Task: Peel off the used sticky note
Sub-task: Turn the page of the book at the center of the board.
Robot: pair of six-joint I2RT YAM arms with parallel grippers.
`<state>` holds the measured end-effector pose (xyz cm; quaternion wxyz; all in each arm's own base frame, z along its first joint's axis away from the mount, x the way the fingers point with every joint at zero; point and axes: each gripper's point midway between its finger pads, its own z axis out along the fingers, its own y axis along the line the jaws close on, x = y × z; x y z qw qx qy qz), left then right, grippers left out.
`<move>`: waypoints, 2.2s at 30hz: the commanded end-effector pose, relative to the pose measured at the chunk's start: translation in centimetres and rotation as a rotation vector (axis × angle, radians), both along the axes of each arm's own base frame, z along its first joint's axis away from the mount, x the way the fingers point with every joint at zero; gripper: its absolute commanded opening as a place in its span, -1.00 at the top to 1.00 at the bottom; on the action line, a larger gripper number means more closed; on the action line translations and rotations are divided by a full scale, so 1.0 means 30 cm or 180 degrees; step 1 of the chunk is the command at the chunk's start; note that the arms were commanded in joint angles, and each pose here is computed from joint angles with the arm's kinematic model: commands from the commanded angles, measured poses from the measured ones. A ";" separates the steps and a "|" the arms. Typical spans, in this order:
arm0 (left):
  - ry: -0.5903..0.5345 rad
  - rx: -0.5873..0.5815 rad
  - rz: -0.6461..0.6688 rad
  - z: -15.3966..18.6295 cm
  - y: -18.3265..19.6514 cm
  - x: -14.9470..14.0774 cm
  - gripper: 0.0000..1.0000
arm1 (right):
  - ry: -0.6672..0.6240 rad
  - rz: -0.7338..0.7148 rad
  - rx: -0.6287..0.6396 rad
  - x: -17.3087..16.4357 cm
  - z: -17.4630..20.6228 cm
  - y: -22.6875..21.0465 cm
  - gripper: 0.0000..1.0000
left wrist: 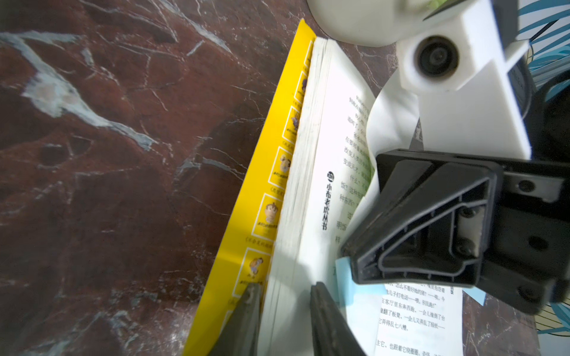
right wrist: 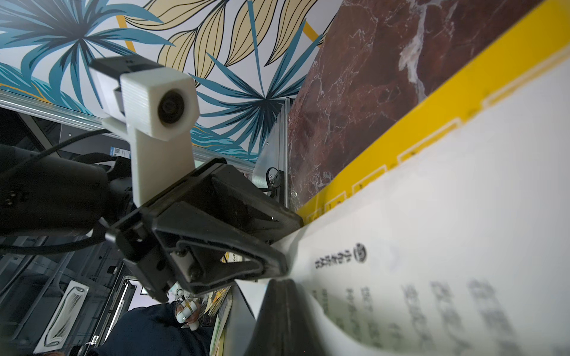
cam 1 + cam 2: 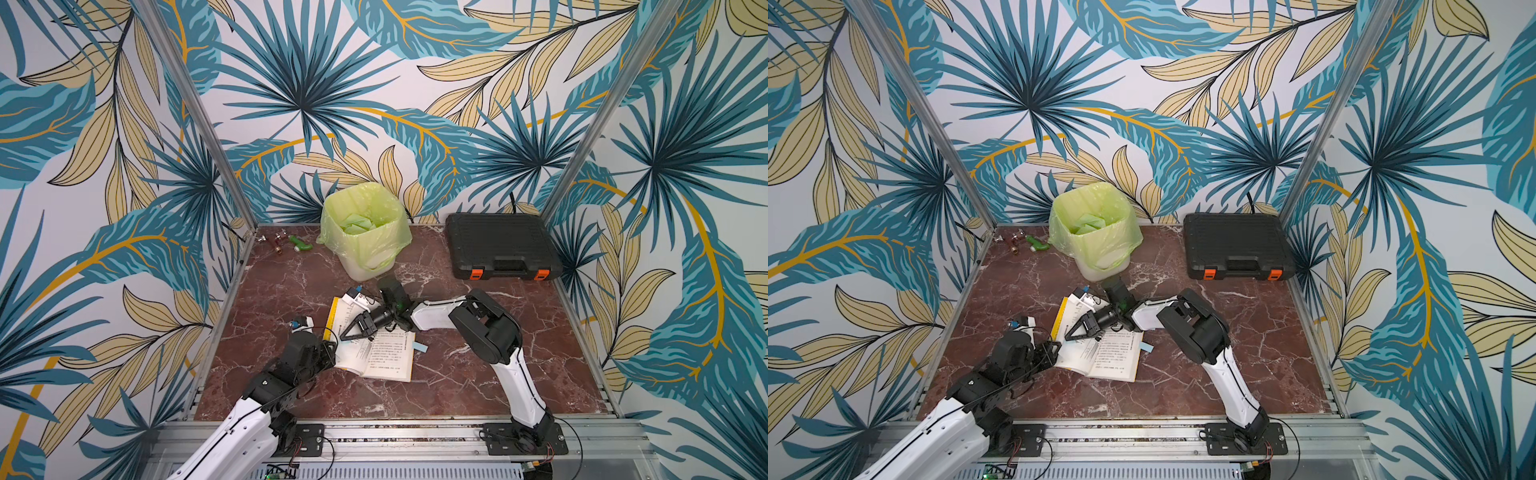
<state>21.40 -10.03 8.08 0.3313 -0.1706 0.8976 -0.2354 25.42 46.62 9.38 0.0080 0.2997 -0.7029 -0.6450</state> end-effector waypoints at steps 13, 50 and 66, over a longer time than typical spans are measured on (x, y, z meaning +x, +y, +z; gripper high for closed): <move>0.0008 -0.0018 -0.0021 -0.030 -0.005 0.007 0.48 | -0.0174 -0.0242 -0.0022 0.012 0.064 -0.045 1.00; 0.0080 -0.0006 -0.0466 -0.102 -0.084 0.032 0.06 | -0.0172 -0.0643 -0.0283 0.071 0.028 -0.112 1.00; 0.0550 0.0242 -0.0763 -0.220 -0.119 0.029 0.08 | -0.0162 -0.0816 -0.0473 0.059 0.012 -0.157 1.00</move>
